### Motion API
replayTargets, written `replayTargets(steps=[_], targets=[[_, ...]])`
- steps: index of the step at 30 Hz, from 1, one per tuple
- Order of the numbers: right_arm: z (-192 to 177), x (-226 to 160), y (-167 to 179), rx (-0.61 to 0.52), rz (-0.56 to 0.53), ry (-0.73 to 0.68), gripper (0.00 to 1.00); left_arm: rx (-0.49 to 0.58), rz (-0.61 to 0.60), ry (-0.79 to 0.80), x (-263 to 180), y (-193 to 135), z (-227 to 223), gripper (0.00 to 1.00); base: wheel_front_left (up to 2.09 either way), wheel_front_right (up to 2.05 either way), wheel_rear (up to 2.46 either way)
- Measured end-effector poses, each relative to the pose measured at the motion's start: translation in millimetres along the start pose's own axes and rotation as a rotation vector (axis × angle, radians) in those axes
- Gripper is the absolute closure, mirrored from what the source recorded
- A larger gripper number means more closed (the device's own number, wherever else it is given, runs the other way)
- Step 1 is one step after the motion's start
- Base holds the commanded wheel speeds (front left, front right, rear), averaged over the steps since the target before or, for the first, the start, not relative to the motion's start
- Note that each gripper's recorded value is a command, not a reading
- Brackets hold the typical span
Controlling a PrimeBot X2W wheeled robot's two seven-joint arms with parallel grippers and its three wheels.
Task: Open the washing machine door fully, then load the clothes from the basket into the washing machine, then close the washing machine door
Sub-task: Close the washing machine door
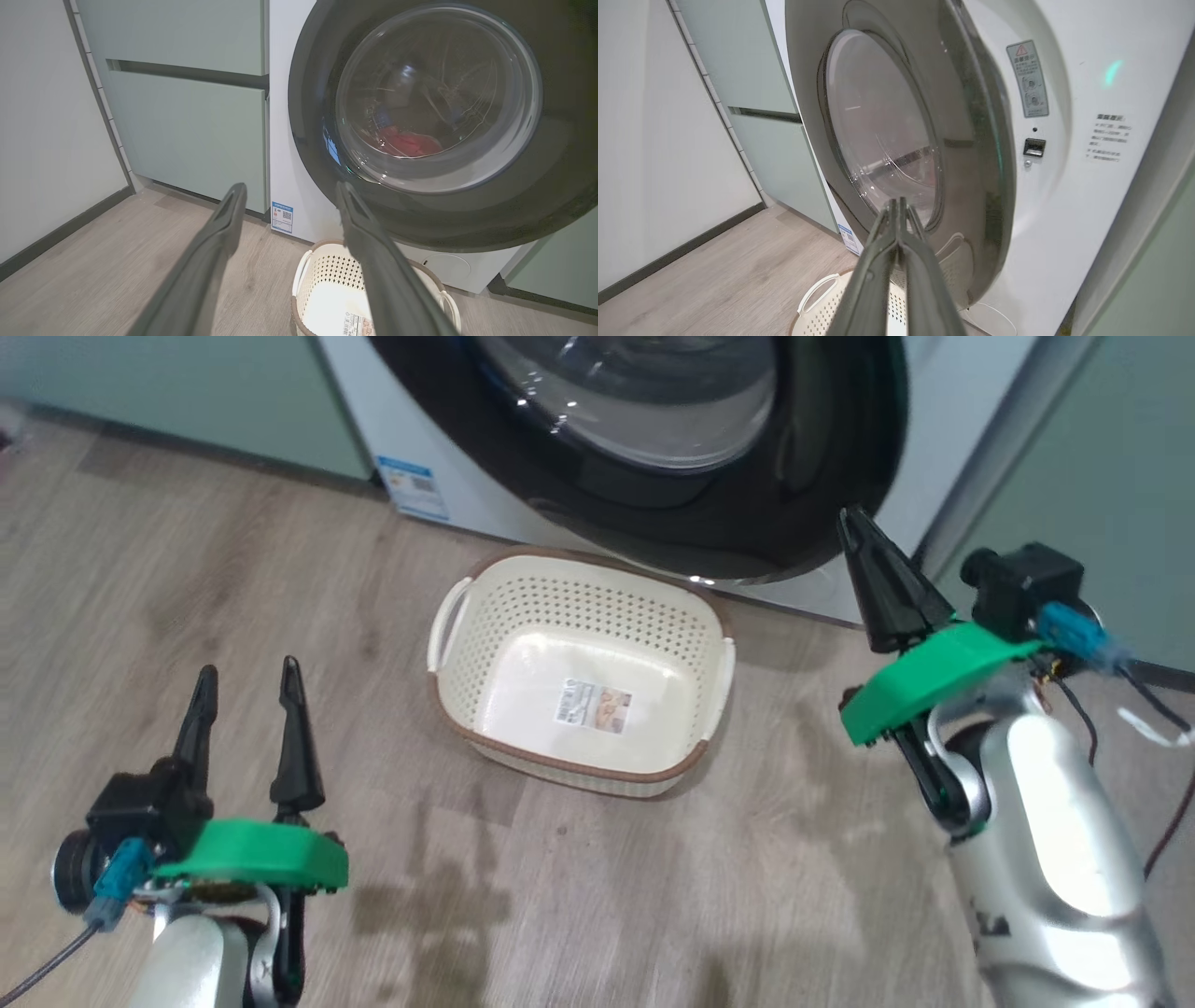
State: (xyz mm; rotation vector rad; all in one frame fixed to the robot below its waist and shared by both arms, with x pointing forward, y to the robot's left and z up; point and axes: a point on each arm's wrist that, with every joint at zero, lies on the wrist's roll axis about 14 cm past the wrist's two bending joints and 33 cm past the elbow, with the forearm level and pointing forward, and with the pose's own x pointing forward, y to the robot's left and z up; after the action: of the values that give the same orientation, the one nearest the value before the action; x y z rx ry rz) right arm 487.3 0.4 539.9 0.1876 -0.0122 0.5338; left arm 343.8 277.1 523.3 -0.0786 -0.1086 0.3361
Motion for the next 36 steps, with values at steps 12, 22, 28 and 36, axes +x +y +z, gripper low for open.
replayTargets(steps=[12,22,28,36], targets=[[3.3,56.3,-4.8,-0.014,0.023,-0.002,1.00,0.009,0.039,0.011,6.9,11.1,-5.1,0.00,0.00,0.00,0.00],[-0.7,78.6,-16.0,-0.013,0.009,0.003,1.00,0.002,0.034,0.014,15.6,7.4,-8.3,0.00,0.00,0.00,0.00],[-1.9,89.0,-25.8,-0.004,-0.010,0.004,1.00,0.000,0.033,0.027,17.8,6.1,-13.7,0.00,0.00,0.00,0.00],[3.8,114.9,-54.4,0.003,-0.064,-0.008,1.00,0.010,0.025,0.022,29.3,4.0,-15.6,0.00,0.00,0.00,0.00]])
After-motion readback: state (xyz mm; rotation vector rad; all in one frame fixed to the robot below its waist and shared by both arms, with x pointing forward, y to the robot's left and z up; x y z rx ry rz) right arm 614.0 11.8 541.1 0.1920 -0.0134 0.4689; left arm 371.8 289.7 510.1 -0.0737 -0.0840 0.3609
